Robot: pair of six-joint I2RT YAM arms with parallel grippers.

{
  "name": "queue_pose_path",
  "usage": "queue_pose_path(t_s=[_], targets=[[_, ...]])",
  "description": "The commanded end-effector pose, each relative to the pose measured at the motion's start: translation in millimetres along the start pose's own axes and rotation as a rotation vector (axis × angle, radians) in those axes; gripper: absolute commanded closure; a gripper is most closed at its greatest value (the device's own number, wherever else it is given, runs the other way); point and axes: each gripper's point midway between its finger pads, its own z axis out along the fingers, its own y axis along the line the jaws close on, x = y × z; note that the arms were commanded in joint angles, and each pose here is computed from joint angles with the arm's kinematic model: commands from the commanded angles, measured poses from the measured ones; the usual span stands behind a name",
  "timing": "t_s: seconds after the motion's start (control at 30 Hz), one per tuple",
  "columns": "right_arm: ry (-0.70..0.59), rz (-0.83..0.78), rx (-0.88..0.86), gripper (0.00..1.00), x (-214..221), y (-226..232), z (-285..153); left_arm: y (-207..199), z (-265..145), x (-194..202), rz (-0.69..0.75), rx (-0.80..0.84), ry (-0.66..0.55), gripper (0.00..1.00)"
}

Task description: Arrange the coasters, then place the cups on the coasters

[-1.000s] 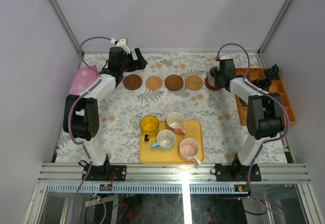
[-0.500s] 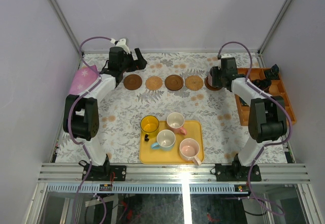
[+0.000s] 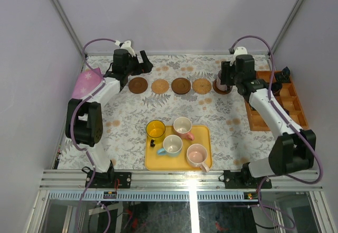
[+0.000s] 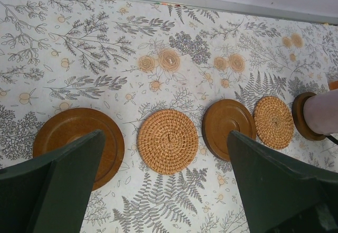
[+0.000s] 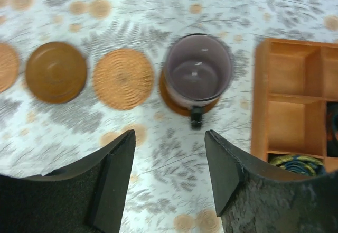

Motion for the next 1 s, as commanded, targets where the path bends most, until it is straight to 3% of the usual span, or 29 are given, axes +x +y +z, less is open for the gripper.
queue_pose_path(t_s=[0.0, 0.13, 0.23, 0.47, 0.73, 0.97], targets=[[0.055, -0.058, -0.219, 0.37, 16.9, 58.0, -34.7, -6.8, -14.4, -9.1, 0.021, 0.026, -0.025, 0.0], [0.155, -0.131, -0.356, 0.34, 52.5, 101.7, -59.3, -6.4, -19.8, -1.7, 0.026, 0.028, -0.004, 0.0], [0.219, -0.159, -0.442, 0.14, 82.4, 121.9, -77.2, -6.9, -25.9, 4.7, 0.024, 0.031, 0.007, 0.0], [0.299, -0.211, -0.591, 0.05, 128.6, 146.4, -116.8, -6.1, -44.1, 16.3, 0.039, 0.031, 0.021, 0.0], [0.345, -0.261, -0.708, 0.02, 161.0, 168.4, -144.4, -8.5, -55.1, 18.3, 0.045, 0.04, 0.015, 0.0], [0.372, -0.31, -0.721, 0.05, 179.2, 177.8, -144.7, -11.5, -60.1, 19.9, 0.045, 0.048, 0.02, 0.0]])
